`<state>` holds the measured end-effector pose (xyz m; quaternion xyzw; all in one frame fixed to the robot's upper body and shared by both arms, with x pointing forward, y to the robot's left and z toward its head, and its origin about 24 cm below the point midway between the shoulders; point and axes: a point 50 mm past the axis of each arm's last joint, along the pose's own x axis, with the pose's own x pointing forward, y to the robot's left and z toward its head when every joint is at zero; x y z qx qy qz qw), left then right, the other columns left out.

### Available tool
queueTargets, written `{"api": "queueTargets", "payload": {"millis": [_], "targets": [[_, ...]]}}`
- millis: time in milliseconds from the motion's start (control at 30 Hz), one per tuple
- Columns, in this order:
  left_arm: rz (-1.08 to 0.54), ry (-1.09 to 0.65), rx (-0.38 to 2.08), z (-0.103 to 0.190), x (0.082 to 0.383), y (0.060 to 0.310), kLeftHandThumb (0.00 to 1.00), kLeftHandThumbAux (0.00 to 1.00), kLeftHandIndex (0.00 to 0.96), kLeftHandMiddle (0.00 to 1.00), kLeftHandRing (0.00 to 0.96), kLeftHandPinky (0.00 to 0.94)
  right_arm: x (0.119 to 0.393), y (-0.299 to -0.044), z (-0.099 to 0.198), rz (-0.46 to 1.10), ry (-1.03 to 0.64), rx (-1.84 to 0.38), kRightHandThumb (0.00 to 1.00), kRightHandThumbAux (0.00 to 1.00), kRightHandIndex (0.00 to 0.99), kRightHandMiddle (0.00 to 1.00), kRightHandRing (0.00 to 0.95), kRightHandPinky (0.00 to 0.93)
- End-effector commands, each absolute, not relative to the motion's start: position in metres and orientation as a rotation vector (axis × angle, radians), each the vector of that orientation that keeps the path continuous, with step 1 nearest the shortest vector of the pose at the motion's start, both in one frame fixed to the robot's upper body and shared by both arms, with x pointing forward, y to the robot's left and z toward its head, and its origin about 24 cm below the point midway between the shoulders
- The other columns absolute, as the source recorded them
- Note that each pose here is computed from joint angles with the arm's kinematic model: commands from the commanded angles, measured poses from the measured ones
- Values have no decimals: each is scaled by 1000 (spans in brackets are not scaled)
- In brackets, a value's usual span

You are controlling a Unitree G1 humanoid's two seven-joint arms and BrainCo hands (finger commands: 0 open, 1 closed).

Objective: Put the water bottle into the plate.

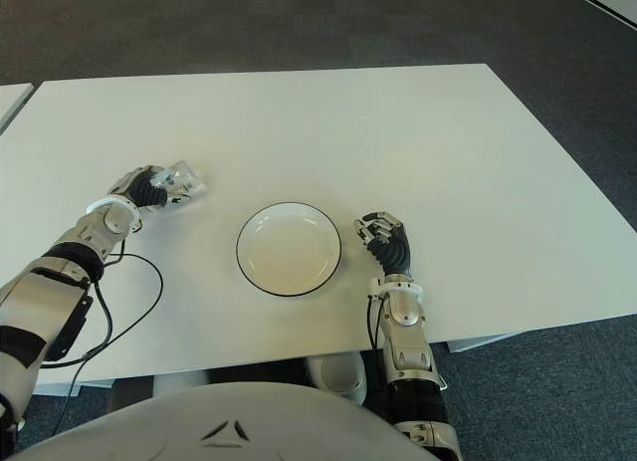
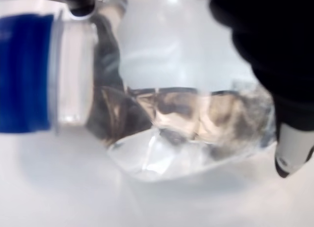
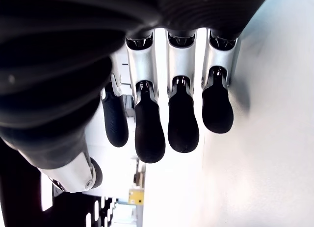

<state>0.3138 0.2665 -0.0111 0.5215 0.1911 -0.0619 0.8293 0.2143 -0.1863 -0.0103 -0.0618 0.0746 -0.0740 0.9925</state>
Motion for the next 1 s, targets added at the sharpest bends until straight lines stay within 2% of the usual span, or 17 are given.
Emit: {"api": "queueTargets", "payload": {"millis": [33,533,1000], "targets": [[-259,557,1049,-48,286,256,950,652,381,513,531,833,209,-187,-22,-148,217,-130,704,730,438,699,689,690],[-259,498,1001,-39,296,248,950,652,381,511,530,831,210,-188,-23,-150,211,-127,703,730,438,707,696,698],[-239,284,1022,-1,327,237,950,652,381,511,529,823,209,-188,-22,-153,209,-132,704,730,438,706,694,691]]}}
